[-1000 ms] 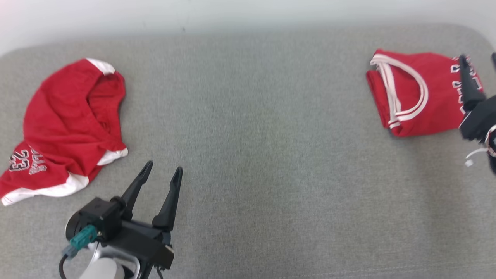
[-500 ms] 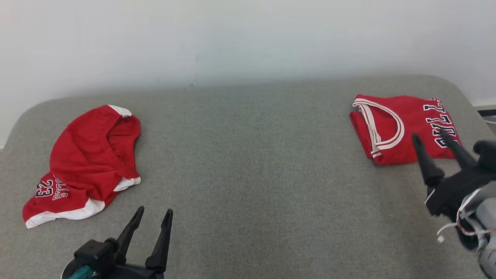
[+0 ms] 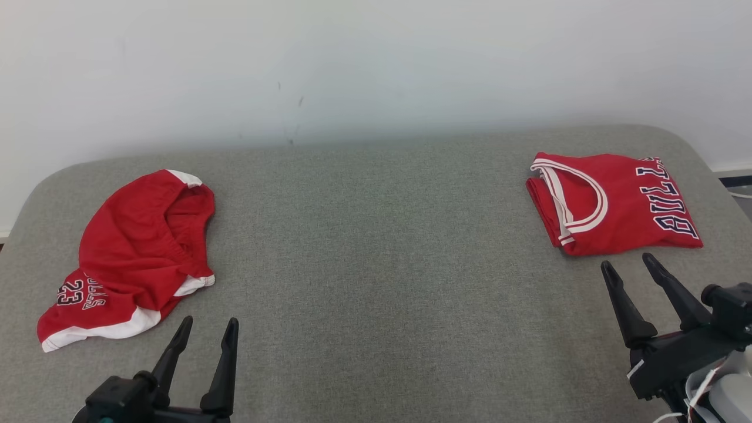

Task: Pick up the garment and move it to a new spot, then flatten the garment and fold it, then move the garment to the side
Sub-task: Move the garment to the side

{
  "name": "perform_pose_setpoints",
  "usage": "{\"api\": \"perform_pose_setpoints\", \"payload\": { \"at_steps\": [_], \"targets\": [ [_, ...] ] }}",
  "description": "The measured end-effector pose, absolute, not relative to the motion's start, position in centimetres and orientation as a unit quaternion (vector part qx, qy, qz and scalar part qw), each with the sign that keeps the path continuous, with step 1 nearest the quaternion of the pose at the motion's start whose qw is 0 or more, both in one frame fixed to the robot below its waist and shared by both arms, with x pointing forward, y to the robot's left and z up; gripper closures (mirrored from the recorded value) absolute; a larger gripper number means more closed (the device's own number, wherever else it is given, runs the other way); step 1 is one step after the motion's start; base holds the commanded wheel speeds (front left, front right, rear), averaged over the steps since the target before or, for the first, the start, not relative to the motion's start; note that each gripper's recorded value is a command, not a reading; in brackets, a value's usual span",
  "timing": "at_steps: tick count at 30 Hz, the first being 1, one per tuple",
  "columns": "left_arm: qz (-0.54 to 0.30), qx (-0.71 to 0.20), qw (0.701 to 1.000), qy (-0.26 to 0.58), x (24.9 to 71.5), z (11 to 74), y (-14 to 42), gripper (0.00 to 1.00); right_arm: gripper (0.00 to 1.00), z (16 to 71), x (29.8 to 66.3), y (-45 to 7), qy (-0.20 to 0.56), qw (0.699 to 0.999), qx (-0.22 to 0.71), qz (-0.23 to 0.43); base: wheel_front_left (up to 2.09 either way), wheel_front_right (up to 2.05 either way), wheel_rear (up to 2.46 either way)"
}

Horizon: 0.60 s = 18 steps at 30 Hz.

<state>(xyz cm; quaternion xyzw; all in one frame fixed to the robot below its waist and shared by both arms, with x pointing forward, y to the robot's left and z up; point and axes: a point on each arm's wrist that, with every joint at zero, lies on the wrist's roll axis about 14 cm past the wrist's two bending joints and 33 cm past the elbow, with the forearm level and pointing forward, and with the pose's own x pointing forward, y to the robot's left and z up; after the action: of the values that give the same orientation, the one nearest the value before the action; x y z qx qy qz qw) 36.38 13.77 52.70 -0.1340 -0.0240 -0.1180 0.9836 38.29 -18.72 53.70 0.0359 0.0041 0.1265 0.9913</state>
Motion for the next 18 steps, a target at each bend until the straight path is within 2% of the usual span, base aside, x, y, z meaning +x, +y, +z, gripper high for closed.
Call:
{"api": "perform_pose_setpoints", "payload": {
  "at_steps": [10, 18],
  "targets": [
    [-0.09, -0.118, 0.988, -0.038, 36.2, 53.2, 15.6, 0.0, 0.0, 54.9, 36.9, -20.0, -0.03, 0.994, 0.028, 0.105, 0.0, 0.0, 0.0],
    [-0.078, -0.123, 0.988, -0.042, 35.9, 53.3, 16.1, 0.0, 0.0, 55.2, 36.5, -21.5, -0.051, 0.996, 0.039, 0.062, 0.0, 0.0, 0.0]
  ]
}}
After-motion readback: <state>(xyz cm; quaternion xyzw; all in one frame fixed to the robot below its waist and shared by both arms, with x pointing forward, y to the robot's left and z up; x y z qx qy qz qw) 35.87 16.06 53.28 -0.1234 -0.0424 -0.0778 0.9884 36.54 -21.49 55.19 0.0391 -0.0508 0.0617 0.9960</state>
